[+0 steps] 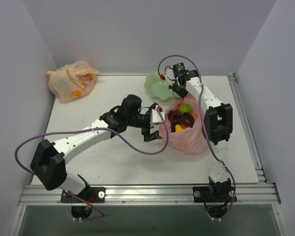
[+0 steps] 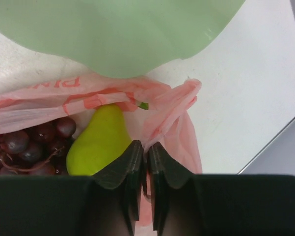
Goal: Place the fake fruits into the plastic bag and tie a complex knot
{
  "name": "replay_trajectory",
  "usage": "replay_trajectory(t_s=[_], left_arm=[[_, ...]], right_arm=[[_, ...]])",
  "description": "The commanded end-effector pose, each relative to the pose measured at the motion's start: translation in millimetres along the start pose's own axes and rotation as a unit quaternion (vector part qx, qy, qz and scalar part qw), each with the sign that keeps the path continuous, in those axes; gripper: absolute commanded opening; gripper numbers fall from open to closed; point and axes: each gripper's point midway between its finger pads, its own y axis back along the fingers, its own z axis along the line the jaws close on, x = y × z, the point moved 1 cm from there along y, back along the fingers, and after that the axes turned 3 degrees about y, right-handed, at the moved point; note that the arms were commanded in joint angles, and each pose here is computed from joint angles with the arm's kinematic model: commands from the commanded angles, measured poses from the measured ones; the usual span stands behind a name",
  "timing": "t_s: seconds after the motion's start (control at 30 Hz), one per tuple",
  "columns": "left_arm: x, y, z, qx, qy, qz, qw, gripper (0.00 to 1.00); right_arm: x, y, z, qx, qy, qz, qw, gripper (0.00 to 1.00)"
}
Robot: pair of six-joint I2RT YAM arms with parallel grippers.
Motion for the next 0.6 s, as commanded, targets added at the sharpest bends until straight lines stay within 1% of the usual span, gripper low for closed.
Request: replay_trajectory(t_s=[0.0, 0.07, 0.2, 0.23, 0.3, 0.33, 0.37, 0.4, 0.43, 0.47, 0.5, 0.53, 0.57], left_arm=[[-25, -13, 4, -0.006, -0.043, -0.022, 0.999, 0.97], [-20, -22, 1, 0.0, -0.047, -0.013, 0.999, 0.97], [-8, -34, -1, 0.003, -0.053, 0.007, 0.999, 0.97], [1, -38, 3, -0.005, -0.048, 0.021, 0.999, 0.97], [3, -42, 8, -0.015, -0.043, 0.034, 0.998, 0.92], [11, -45, 9, -0.015, -0.027, 0.05, 0.998, 0.88], [10, -44, 13, -0.024, -0.024, 0.054, 0.998, 0.81], [4, -42, 18, -0.032, -0.022, 0.053, 0.998, 0.68], [1, -37, 19, -0.036, -0.015, 0.052, 0.998, 0.6], [-3, -34, 20, -0.04, -0.015, 0.048, 0.998, 0.51], [-7, -28, 22, -0.045, -0.015, 0.045, 0.998, 0.33], [-9, -21, 26, -0.057, -0.01, 0.042, 0.997, 0.26], [-19, -10, 27, -0.07, -0.012, 0.032, 0.997, 0.2]], right_arm=[[-4, 5, -8, 0.009, -0.016, -0.004, 1.0, 0.09], [-5, 10, -10, 0.011, -0.02, -0.01, 1.0, 0.0], [-2, 22, -9, 0.007, -0.035, -0.018, 0.999, 0.0], [0, 23, -6, 0.0, -0.038, -0.019, 0.999, 0.0], [1, 36, -9, 0.001, -0.052, -0.032, 0.998, 0.0], [1, 39, -9, 0.0, -0.065, -0.036, 0.997, 0.0], [0, 51, -10, -0.001, -0.073, -0.049, 0.996, 0.0], [4, 56, -14, 0.002, -0.083, -0.05, 0.995, 0.0], [3, 63, -14, -0.001, -0.097, -0.061, 0.993, 0.0], [1, 79, -16, -0.004, -0.105, -0.08, 0.991, 0.0], [4, 88, -20, -0.003, -0.117, -0.087, 0.989, 0.0], [5, 97, -23, -0.001, -0.126, -0.096, 0.987, 0.0], [3, 119, -30, 0.006, -0.147, -0.118, 0.982, 0.0]])
